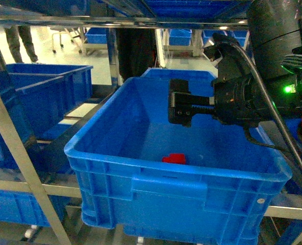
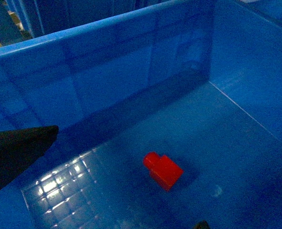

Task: Pick red block from blue box to shelf

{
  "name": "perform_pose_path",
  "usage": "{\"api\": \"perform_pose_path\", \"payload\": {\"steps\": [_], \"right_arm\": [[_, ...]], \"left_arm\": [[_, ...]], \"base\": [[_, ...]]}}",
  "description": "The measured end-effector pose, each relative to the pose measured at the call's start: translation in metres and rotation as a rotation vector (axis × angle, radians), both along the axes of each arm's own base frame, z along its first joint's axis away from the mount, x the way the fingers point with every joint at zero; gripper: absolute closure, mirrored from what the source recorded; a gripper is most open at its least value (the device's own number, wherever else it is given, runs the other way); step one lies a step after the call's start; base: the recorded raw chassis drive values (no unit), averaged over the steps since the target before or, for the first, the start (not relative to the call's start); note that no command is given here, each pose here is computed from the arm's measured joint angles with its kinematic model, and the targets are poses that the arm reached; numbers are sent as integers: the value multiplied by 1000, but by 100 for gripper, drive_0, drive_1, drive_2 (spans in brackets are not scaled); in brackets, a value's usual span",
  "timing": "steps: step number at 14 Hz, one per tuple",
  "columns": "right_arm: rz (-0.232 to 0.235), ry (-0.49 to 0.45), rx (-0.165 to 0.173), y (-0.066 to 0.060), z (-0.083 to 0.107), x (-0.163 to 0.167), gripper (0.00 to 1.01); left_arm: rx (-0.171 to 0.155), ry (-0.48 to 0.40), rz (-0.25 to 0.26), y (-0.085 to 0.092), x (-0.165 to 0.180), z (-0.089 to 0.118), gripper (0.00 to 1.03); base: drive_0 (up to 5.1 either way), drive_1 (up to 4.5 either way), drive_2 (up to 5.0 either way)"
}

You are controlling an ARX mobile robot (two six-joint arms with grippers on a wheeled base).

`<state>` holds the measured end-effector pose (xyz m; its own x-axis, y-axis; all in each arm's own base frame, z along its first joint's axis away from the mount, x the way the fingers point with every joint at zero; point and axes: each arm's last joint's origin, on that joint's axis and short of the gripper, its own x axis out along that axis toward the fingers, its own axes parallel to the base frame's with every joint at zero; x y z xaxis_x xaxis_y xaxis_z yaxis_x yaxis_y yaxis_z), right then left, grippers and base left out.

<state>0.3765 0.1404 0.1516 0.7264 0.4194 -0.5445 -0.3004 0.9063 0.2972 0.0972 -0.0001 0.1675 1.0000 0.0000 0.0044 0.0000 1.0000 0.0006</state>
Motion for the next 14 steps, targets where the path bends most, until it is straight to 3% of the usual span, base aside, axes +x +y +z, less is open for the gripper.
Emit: {"api": "perform_pose_path", "payload": {"steps": [5, 9, 11, 12, 13, 14], "right_arm": [[13, -50, 36, -13, 17, -37, 3], [41, -36, 63, -29, 24, -79, 3], [-4, -100, 76, -43, 29, -98, 3], [-45, -195, 43, -53, 34, -112, 3], [-144, -367, -54, -75, 47, -141, 3], [-202, -387, -99, -89, 49, -158, 3]], "left_arm": [[0, 0, 0, 0, 0, 0, 5], [0, 0, 0, 0, 0, 0, 5], [0, 0, 0, 0, 0, 0, 5], [0, 0, 0, 0, 0, 0, 5], [0, 0, 0, 0, 0, 0, 5], [0, 0, 0, 0, 0, 0, 5]], "base": [[0, 0, 0], [0, 0, 0], [0, 0, 0], [0, 0, 0], [0, 0, 0], [0, 0, 0]]}}
